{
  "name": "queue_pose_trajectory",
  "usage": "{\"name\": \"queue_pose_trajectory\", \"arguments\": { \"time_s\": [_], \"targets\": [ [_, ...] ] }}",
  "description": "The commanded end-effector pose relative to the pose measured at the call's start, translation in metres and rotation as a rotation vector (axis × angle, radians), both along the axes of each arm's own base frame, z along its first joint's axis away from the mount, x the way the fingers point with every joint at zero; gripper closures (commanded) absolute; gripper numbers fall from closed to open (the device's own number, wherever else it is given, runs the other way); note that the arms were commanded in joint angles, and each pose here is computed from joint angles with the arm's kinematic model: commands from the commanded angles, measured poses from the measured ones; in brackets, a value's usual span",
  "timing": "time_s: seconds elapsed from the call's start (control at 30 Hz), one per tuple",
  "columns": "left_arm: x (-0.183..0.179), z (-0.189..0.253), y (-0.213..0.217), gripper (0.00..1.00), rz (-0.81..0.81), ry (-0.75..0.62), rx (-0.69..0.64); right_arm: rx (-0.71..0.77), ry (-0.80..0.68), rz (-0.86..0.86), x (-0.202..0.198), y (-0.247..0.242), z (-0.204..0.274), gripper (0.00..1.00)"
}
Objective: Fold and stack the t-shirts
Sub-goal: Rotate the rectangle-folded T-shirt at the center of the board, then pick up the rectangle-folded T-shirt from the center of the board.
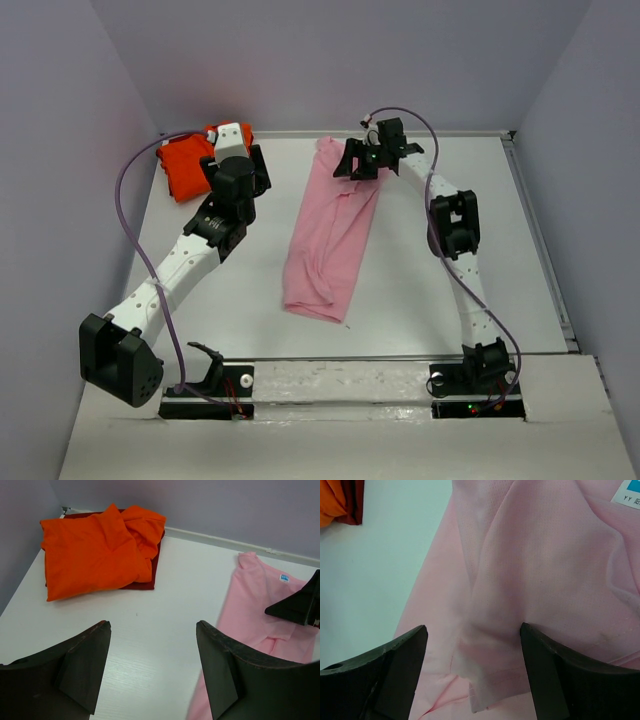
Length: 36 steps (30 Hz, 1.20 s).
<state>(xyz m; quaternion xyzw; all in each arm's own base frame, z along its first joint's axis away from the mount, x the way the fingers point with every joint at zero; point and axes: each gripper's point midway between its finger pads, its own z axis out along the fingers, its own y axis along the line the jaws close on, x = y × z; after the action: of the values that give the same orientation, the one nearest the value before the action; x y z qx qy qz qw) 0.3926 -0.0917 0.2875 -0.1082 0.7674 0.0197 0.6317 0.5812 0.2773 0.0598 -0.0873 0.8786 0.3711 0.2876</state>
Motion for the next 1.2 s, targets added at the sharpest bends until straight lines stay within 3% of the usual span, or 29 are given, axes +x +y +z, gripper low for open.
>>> {"name": "queue_pose_trajectory", "arguments": {
  "time_s": [0.0, 0.13, 0.17, 0.27, 0.3, 0.47, 0.5, 0.57, 0.6, 0.67, 0.7, 0.77, 0.83, 1.0, 1.17],
  "targets": [
    [0.0, 0.027, 0.002, 0.21, 0.014, -0.069, -0.031, -0.055, 0.011, 0.04, -0.015, 0.01, 0.001, 0.19],
    [0.0, 0.026, 0.004, 0.21, 0.025, -0.074, -0.036, -0.078, -0.079, 0.031, -0.015, 0.003, 0.049, 0.18],
    [0.0, 0.026, 0.004, 0.21, 0.025, -0.082, -0.04, -0.063, -0.145, 0.036, -0.021, 0.006, 0.091, 0.17],
    [-0.001, 0.024, 0.006, 0.21, 0.036, -0.092, -0.047, -0.081, -0.216, 0.018, -0.04, 0.001, 0.127, 0.16],
    [-0.002, 0.024, 0.007, 0.21, 0.043, -0.101, -0.054, -0.069, -0.294, 0.014, -0.053, 0.001, 0.171, 0.16],
    [-0.009, 0.017, -0.005, 0.21, 0.03, -0.108, -0.058, -0.068, -0.312, -0.003, -0.115, -0.004, 0.2, 0.15],
    [-0.015, 0.016, -0.024, 0.21, -0.009, -0.086, -0.048, -0.092, -0.239, 0.009, -0.137, -0.005, 0.169, 0.15],
    [-0.02, 0.007, -0.044, 0.21, -0.056, -0.023, -0.09, -0.08, -0.281, 0.011, -0.172, 0.003, 0.179, 0.16],
    [-0.027, -0.012, -0.048, 0.21, -0.082, 0.048, -0.101, -0.128, -0.21, 0.008, -0.195, -0.004, 0.139, 0.16],
    [-0.038, -0.034, -0.068, 0.23, -0.163, 0.106, -0.216, -0.103, -0.24, -0.033, -0.222, -0.003, 0.143, 0.17],
    [-0.049, -0.051, -0.071, 0.23, -0.184, 0.125, -0.276, -0.129, -0.17, -0.032, -0.246, -0.011, 0.106, 0.18],
    [-0.07, -0.081, -0.077, 0.23, -0.244, 0.183, -0.341, -0.077, -0.166, -0.037, -0.274, -0.007, 0.105, 0.18],
    [-0.082, -0.096, -0.081, 0.24, -0.269, 0.204, -0.397, -0.125, -0.101, -0.049, -0.304, -0.02, 0.067, 0.19],
    [-0.12, -0.148, -0.084, 0.24, -0.319, 0.298, -0.479, -0.085, -0.049, -0.08, -0.353, -0.028, 0.039, 0.19],
    [-0.14, -0.184, -0.086, 0.24, -0.338, 0.371, -0.506, -0.106, 0.003, -0.107, -0.369, -0.034, 0.012, 0.19]
  ]
}}
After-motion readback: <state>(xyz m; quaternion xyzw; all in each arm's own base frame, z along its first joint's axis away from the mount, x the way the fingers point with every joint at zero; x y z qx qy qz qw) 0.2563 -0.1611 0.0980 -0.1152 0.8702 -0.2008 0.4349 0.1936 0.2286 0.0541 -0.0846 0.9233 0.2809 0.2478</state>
